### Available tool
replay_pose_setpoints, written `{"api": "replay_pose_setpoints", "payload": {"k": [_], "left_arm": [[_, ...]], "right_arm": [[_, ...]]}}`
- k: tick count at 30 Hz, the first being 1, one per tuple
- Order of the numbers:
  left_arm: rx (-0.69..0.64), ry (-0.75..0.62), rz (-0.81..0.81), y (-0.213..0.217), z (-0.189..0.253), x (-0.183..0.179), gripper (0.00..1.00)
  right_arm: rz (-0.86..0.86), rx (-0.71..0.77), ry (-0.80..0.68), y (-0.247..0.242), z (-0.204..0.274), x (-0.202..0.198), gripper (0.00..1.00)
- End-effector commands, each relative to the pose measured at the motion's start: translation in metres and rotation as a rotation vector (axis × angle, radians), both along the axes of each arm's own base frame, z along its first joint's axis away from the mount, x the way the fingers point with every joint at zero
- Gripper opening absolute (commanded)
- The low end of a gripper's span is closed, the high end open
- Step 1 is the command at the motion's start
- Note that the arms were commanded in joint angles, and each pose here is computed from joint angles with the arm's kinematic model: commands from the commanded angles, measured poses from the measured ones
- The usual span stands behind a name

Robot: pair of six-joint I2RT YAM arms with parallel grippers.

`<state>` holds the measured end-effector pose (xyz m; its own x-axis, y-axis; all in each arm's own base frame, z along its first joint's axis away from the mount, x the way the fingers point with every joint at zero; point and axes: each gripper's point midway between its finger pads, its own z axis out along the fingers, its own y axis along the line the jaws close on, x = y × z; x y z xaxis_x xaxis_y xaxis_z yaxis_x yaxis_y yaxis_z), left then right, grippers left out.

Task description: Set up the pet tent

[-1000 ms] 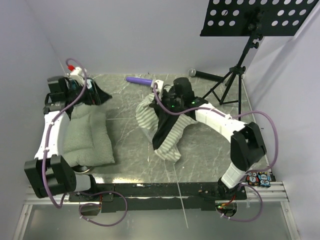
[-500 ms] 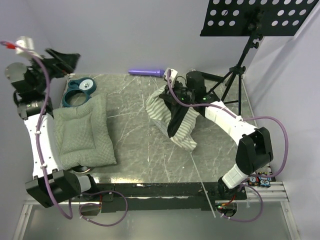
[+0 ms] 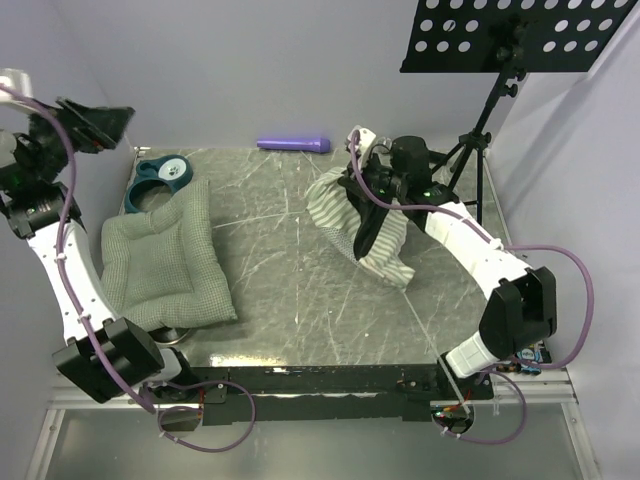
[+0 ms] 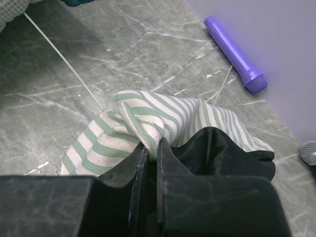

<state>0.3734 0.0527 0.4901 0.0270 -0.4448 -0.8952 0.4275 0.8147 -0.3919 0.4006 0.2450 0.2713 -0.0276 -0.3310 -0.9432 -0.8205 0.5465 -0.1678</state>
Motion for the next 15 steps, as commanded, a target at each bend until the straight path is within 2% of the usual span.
{"api": "replay_pose_setpoints", "payload": {"k": [1, 5, 8, 11, 14, 15], "left_arm": [[0.252, 0.061, -0.177, -0.042, -0.05, -0.01, 0.88], [0.486, 0.179, -0.265, -0.058, -0.124, -0.016, 0.89], [0.546, 0.257, -0.312, -0.057, -0.17, -0.023, 0.93], [0.666, 0.354, -0.352, -0.057, -0.219, -0.032, 0.95], [0.714, 0.44, -0.215, -0.038, -0.256, -0.022, 0.96], [0.669, 0.485, -0.157, -0.035, -0.267, -0.02, 0.96]], "right_arm": [[-0.028, 0.024, -0.154, -0.016, 0.052, -0.005, 0.0], [-0.064, 0.007, -0.166, -0.029, 0.058, -0.004, 0.0], [-0.075, -0.01, -0.179, -0.035, 0.058, -0.006, 0.0], [-0.081, -0.019, -0.175, -0.038, 0.053, -0.007, 0.0], [-0.08, -0.004, -0.162, -0.036, 0.051, -0.009, 0.0], [-0.081, -0.001, -0.156, -0.036, 0.051, -0.009, 0.0]]}}
